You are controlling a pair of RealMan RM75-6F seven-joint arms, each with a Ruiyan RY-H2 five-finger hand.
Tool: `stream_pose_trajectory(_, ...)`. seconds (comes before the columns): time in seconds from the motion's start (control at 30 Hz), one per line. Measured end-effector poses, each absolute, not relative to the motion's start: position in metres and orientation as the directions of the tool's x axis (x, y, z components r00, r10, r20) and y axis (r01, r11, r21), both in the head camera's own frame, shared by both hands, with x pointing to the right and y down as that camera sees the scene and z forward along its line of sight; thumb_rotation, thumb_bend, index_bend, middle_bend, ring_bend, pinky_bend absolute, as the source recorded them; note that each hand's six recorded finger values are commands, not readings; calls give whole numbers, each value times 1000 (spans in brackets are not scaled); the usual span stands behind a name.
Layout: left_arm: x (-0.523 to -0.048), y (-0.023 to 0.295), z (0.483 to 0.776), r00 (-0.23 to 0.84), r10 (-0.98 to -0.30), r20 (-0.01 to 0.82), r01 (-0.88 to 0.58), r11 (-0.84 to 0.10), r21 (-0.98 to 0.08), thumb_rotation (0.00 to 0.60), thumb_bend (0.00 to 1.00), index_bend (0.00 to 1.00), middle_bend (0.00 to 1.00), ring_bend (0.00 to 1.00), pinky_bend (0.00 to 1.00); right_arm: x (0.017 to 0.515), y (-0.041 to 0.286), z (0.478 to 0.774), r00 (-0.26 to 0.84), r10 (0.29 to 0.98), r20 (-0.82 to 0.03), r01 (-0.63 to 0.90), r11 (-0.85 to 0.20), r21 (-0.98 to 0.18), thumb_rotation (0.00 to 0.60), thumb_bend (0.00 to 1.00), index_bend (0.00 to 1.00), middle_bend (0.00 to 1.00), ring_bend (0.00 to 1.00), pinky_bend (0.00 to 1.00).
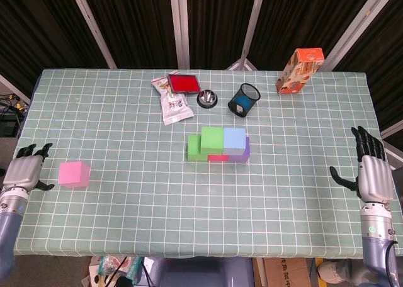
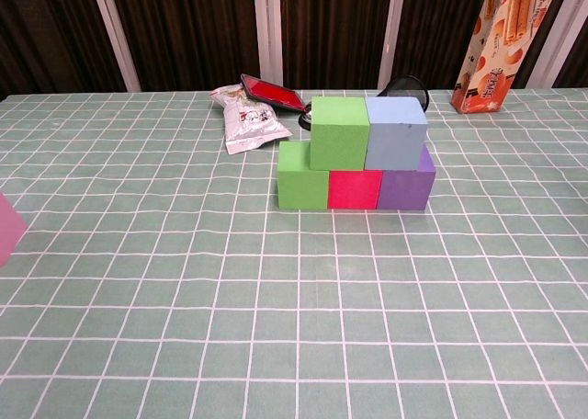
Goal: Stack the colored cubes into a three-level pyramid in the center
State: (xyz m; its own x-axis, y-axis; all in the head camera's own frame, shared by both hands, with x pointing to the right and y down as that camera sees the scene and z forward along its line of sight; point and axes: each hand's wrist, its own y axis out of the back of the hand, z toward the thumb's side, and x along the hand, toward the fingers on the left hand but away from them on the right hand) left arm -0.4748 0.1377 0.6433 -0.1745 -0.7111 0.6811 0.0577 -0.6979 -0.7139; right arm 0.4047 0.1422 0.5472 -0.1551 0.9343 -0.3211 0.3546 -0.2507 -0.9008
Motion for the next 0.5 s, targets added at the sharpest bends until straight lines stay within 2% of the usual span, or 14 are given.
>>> stream_pose_trajectory(0.5, -448, 138, 664, -118, -682, 721, 72, -731, -679, 600, 143, 39, 286, 36, 63, 405, 141, 543, -153, 938, -311, 363, -239, -900, 600, 305, 0, 0, 0, 0)
